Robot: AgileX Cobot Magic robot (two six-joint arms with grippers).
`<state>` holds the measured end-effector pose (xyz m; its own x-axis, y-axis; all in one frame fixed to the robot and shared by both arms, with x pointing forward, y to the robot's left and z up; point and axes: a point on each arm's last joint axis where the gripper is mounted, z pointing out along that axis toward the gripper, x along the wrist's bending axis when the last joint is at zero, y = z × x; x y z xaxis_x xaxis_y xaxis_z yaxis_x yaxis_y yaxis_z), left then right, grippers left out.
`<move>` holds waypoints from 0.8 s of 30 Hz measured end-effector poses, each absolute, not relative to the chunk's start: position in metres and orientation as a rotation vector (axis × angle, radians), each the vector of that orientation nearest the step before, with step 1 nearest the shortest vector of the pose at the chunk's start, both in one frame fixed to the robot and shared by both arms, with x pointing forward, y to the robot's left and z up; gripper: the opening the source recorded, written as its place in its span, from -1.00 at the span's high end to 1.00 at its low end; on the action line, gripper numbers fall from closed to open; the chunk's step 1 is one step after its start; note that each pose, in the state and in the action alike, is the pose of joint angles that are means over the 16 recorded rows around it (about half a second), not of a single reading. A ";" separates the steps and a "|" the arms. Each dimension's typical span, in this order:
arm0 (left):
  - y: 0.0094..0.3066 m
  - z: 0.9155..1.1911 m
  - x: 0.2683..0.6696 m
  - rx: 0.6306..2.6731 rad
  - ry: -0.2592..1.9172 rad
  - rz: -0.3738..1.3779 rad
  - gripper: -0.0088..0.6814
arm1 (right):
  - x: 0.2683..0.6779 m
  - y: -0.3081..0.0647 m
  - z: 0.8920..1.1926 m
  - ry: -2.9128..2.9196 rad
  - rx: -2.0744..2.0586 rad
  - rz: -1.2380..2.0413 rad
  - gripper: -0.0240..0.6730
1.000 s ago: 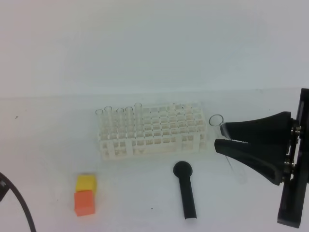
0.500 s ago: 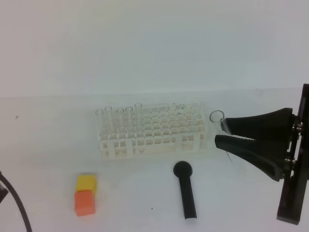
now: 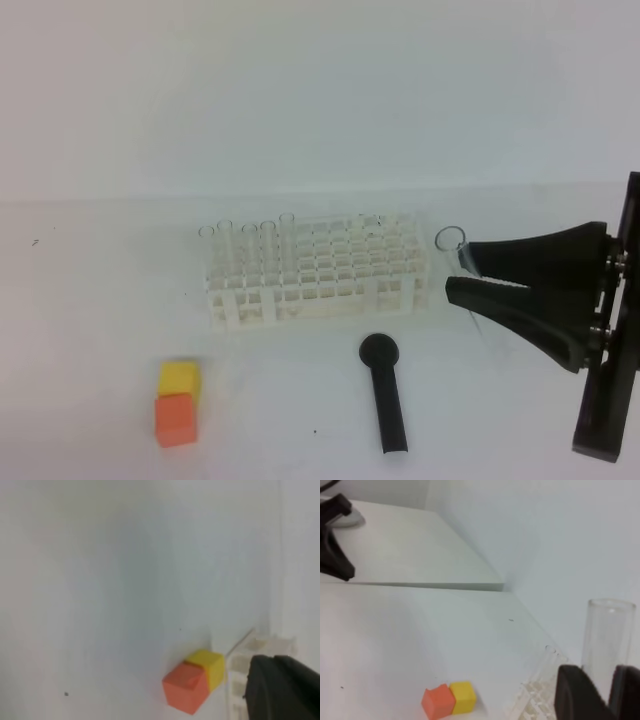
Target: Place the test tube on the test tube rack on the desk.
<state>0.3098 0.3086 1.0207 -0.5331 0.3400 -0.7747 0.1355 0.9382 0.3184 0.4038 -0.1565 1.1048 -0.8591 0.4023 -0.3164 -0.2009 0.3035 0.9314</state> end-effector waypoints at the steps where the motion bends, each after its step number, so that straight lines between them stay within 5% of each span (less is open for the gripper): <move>1: 0.309 1.017 0.307 0.280 2.154 0.243 0.98 | 0.404 -0.156 1.104 2.078 0.180 1.589 0.57; 12: 0.306 0.975 0.296 -0.073 2.261 0.031 0.98 | 0.417 -0.150 1.089 2.145 0.216 1.560 0.57; 17: 0.310 0.970 0.300 0.079 2.223 0.174 0.98 | 0.422 -0.147 1.081 2.177 0.235 1.551 0.57; 24: 0.322 0.983 0.314 0.499 2.053 0.608 0.98 | 0.426 -0.145 1.078 2.186 0.256 1.557 0.57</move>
